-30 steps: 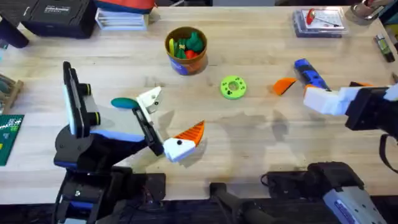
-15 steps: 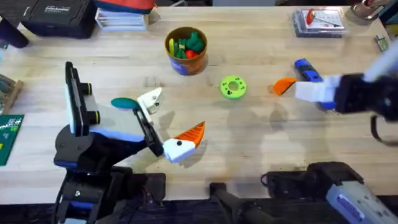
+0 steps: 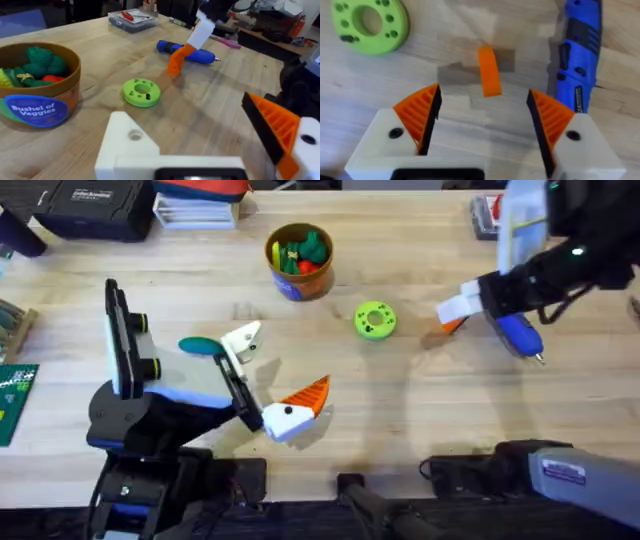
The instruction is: Pick up the gripper from the table and insert it into the empty holder that is missing its gripper. Then pick up a screw, insert it into the mounting hole, and use the screwdriver to tighten it. Finally, clean up the table by picking up the vegetable and placing it into the bucket.
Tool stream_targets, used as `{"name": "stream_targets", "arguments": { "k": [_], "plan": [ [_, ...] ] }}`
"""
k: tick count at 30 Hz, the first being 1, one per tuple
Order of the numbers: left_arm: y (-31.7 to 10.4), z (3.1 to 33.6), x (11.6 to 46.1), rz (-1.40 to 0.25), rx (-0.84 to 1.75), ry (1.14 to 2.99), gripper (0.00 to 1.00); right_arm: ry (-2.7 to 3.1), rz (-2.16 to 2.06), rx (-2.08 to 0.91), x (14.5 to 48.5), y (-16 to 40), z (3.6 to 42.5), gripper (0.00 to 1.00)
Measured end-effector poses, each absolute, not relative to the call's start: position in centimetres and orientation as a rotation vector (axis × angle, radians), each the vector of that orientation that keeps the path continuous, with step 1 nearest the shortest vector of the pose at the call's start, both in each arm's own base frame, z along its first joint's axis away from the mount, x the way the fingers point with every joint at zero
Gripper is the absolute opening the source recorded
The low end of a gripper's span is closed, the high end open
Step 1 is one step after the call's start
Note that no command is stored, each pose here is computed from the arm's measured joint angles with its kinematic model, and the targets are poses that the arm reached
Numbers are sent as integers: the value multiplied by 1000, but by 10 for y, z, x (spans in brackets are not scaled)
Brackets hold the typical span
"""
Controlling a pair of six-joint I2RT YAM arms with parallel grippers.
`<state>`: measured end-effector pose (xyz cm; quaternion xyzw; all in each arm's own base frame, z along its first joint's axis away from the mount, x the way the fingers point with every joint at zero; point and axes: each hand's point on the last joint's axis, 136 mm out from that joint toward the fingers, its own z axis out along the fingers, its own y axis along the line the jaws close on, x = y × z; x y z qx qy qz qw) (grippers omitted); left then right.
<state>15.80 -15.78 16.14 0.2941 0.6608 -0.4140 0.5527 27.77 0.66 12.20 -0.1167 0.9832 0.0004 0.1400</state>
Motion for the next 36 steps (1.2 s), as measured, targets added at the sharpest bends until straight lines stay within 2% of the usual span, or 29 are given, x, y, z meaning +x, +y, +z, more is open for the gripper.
{"name": "stream_targets", "arguments": {
  "k": [5,11,15,19,25,30,33,36],
  "plan": [
    [-158,161,158,-979,695,1562,986,2921,-35,-448,279,2,96,974],
    [-158,161,158,-979,695,1562,986,2892,-61,-480,290,0,94,864],
    [-158,161,158,-979,695,1562,986,2885,-63,-491,291,0,94,729],
    [-158,161,158,-979,695,1562,985,2888,-63,-498,291,0,93,664],
    [-158,161,158,-979,695,1562,985,2905,-53,-502,291,1,88,488],
    [-158,161,158,-979,695,1562,985,2902,-44,-511,291,2,88,239],
    [-158,161,158,-979,695,1562,985,2898,-44,-511,292,2,88,26],
    [-158,161,158,-979,695,1562,986,2902,-43,-511,290,2,88,12]
  ]
}}
